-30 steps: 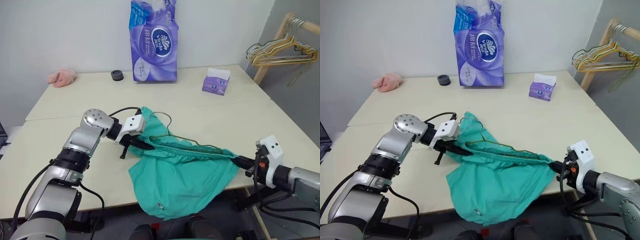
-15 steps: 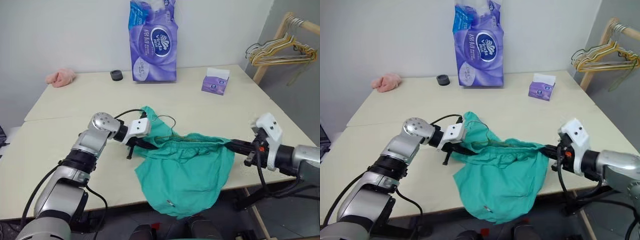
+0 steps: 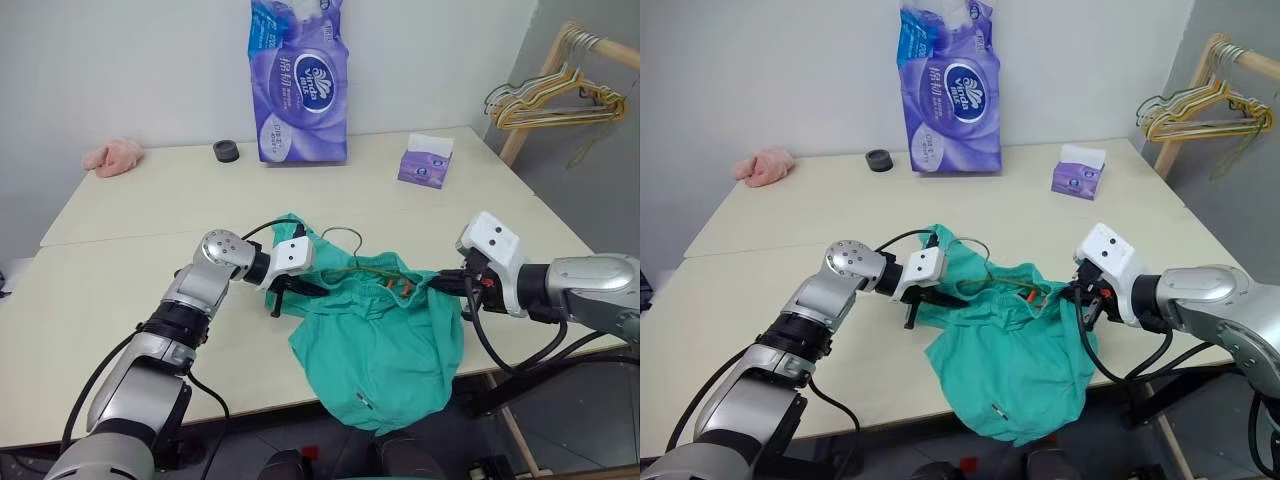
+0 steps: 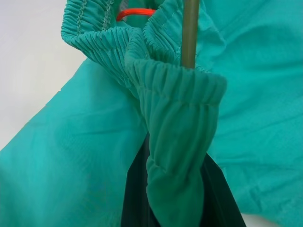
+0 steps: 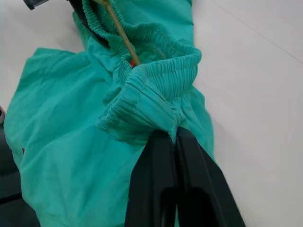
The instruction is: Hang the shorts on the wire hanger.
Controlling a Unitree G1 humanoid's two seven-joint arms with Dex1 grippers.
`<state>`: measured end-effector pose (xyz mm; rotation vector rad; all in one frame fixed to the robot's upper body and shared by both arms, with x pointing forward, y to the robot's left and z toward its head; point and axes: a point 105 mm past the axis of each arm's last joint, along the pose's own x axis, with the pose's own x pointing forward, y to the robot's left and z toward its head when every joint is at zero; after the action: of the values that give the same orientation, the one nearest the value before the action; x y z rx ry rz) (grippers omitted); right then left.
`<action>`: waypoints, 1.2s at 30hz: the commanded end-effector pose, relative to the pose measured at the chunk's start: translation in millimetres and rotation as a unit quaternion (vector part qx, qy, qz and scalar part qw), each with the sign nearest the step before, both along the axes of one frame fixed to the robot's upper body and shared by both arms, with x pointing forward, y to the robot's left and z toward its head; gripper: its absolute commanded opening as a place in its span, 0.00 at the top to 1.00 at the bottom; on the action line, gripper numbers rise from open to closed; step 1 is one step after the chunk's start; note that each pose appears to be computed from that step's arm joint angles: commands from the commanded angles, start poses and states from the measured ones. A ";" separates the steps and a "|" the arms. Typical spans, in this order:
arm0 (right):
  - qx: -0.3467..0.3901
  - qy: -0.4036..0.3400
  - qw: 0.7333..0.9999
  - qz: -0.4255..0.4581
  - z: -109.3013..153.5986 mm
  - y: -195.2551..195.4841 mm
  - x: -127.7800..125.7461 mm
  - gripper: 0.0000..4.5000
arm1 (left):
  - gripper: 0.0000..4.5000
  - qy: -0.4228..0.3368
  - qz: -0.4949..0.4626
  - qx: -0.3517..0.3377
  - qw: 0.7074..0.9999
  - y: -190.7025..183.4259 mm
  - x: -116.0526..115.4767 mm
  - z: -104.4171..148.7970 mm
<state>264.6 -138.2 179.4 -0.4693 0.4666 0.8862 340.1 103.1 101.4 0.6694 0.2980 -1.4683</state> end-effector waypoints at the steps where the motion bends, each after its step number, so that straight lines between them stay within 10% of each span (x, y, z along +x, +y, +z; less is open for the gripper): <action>1: -0.019 -0.040 0.999 0.029 14.9 0.1 -2.5 0.71 | 1.00 -0.022 -0.005 -0.011 1.000 -6.8 -0.6 8.7; 7: -0.064 -0.024 0.997 0.033 9.0 -16.9 -10.9 0.26 | 1.00 -0.020 -0.005 -0.020 1.000 -10.3 -4.3 7.4; 36: -0.097 0.042 0.992 0.074 -43.7 -17.6 23.9 0.29 | 1.00 -0.014 -0.012 -0.032 0.999 -18.0 -9.5 9.0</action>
<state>285.8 -157.3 128.6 -0.6199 0.6328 1.0022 330.1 91.8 96.5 0.6364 0.2920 -1.4843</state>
